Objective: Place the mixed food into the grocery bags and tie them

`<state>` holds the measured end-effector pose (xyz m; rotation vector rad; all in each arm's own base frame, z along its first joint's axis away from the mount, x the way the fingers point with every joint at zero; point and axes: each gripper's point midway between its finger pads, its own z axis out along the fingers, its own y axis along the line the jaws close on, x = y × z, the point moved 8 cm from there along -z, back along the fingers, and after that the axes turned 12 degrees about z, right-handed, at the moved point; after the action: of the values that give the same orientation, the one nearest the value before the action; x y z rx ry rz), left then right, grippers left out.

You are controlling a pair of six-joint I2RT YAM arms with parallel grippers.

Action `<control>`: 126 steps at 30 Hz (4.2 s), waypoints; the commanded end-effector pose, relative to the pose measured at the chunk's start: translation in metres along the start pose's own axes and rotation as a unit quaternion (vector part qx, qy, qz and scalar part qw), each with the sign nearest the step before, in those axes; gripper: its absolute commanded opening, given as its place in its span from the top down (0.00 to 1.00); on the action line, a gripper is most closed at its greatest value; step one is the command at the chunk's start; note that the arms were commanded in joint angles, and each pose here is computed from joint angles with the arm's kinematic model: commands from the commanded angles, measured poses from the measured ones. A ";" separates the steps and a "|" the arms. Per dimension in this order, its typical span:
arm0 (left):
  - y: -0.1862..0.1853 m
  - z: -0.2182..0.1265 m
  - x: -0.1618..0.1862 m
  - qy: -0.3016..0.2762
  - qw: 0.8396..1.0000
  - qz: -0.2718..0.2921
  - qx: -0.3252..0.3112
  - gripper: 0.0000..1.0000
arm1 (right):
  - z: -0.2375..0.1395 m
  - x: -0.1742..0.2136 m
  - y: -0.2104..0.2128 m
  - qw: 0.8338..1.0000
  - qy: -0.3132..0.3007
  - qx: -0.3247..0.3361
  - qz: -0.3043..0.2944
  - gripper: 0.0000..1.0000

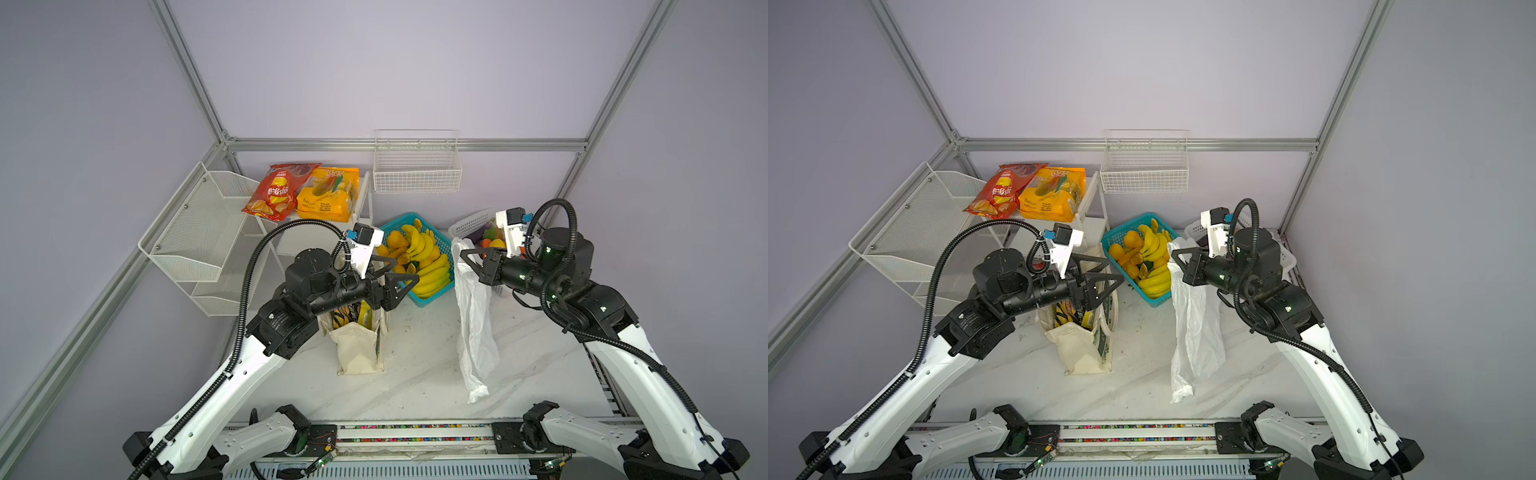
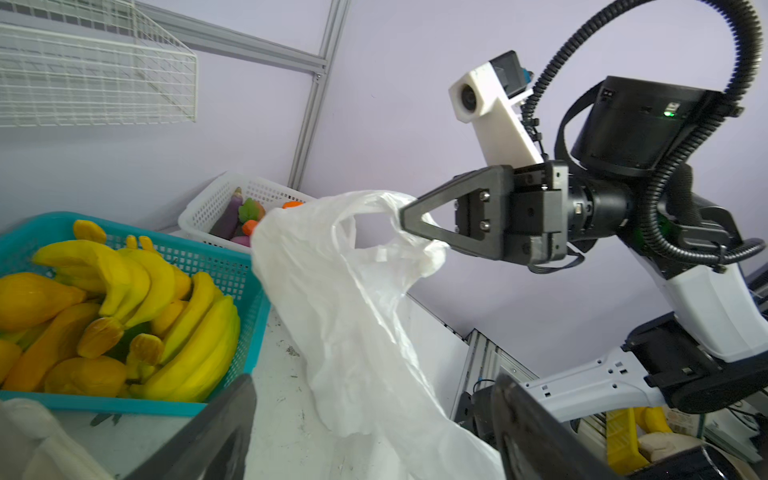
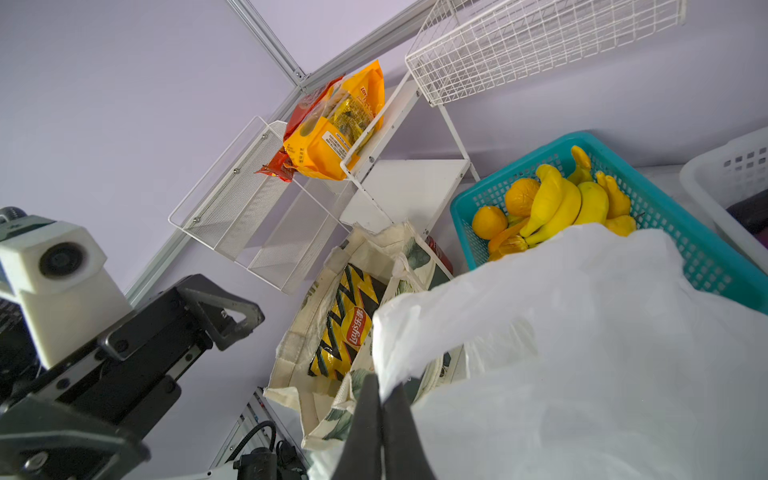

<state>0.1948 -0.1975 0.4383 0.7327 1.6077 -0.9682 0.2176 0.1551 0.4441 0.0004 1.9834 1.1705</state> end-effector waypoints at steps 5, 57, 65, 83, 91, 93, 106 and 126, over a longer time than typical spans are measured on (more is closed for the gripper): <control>-0.011 0.040 0.032 0.039 0.996 -0.073 0.015 0.12 | 0.010 0.000 0.002 0.998 -0.029 -0.058 0.017 1.00; 0.056 0.058 0.044 0.086 0.967 -0.226 -0.077 1.00 | -0.026 -0.024 0.006 0.981 -0.095 0.073 -0.151 0.12; 0.055 0.058 0.042 0.068 0.969 -0.227 -0.065 1.00 | -0.011 0.039 -0.024 0.992 -0.042 -0.046 -0.113 0.14; 0.047 0.055 0.053 0.061 0.973 -0.221 -0.033 1.00 | 0.040 0.056 -0.007 0.990 -0.091 -0.091 -0.059 0.20; 0.046 0.056 0.055 0.065 0.974 -0.213 -0.028 1.00 | 0.062 0.051 0.003 0.988 -0.094 -0.067 -0.105 0.15; 0.045 0.056 0.055 0.066 0.974 -0.213 -0.027 1.00 | 0.065 0.049 0.001 0.987 -0.105 -0.049 -0.109 0.14; 0.038 0.045 0.053 0.090 0.979 -0.180 -0.033 1.00 | 0.072 0.039 -0.041 0.958 -0.155 0.195 -0.146 0.65; 0.027 -0.026 0.000 0.194 0.962 -0.045 -0.189 1.00 | 0.063 0.009 -0.064 0.940 -0.058 0.283 -0.183 1.00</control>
<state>0.2109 -0.1649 0.4178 0.5807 2.1475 -0.5652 0.2724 0.1595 0.3872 0.0707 1.9733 0.3305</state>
